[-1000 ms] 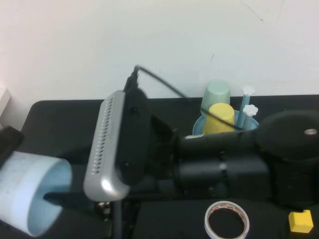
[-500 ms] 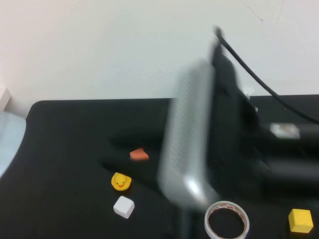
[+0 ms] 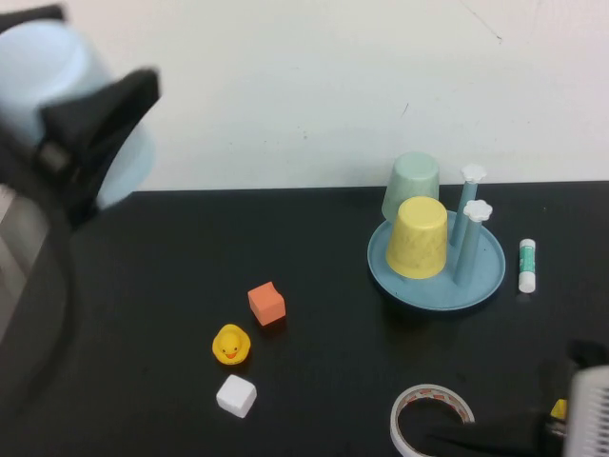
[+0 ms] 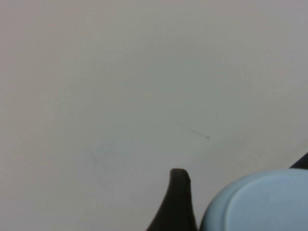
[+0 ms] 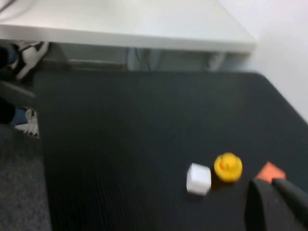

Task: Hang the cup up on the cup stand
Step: Place the cup on the cup holder

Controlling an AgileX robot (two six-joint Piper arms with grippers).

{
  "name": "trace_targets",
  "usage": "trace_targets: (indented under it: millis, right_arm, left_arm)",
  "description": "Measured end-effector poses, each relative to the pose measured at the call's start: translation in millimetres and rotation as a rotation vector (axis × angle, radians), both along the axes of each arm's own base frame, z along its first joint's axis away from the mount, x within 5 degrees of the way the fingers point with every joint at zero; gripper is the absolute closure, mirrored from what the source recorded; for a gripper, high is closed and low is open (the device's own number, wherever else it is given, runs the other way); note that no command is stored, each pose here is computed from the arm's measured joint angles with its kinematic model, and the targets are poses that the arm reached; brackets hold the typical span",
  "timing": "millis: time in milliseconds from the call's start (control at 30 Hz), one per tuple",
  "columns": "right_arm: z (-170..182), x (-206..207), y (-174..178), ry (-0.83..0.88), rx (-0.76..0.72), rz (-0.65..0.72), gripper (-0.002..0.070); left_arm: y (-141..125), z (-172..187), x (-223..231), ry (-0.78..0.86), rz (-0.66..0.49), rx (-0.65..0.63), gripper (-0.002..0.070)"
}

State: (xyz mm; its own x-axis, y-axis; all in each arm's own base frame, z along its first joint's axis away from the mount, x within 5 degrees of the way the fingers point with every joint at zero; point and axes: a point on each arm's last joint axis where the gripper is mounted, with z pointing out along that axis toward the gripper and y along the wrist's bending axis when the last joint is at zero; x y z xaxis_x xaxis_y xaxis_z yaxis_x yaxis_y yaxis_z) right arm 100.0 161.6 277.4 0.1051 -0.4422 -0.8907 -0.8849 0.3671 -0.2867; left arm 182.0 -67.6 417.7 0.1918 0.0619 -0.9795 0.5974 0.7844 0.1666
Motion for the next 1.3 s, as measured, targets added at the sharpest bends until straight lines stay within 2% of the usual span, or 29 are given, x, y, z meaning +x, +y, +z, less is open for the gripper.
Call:
trace_targets:
  millis: [167,267,567,633,767,867,1033,1200,1300]
  right_arm:
    - [-16.3,-9.6,-22.8,0.084,0.061,-0.095,0.0676]
    - [-18.1,-14.7,-29.2,0.125,0.104,-0.107,0.0676]
    - [-17.6,-24.9,-27.5,0.163,0.123,-0.011,0.0677]
    - [-16.6,-27.2,-28.0,0.146,0.118,0.014,0.0677]
    - [-11.5,-30.3,-32.8,0.082,0.12,0.033,0.0678]
    - [-7.4,-30.2,-37.6,0.031,0.127,0.016,0.0678]
    - [-11.4,-23.5,-46.2,-0.006,0.129,-0.095,0.0678]
    - [-32.9,-15.5,-58.2,0.056,0.108,-0.267,0.0678]
    - [-48.1,-10.9,-69.1,0.069,0.043,-0.383,0.0678]
  left_arm:
    - [-16.9,10.0,46.6,0.101,-0.06,-0.073,0.0116]
    - [-42.9,13.4,69.6,0.131,-0.113,-0.079,0.0117]
    - [-160.0,-3.9,127.6,0.227,-0.154,-0.061,0.0117]
    - [-187.4,-13.3,140.0,0.245,-0.191,-0.057,0.0117]
    - [-226.5,-34.0,169.8,0.258,-0.216,-0.049,0.0117]
    - [-246.3,-52.2,195.0,0.263,-0.213,-0.05,0.0117]
    - [-273.8,-89.3,231.9,0.267,-0.206,-0.047,0.0117]
    - [-293.6,-125.5,257.9,0.267,-0.206,-0.048,0.0117]
    - [-301.4,-143.5,268.1,0.265,-0.206,-0.049,0.0117]
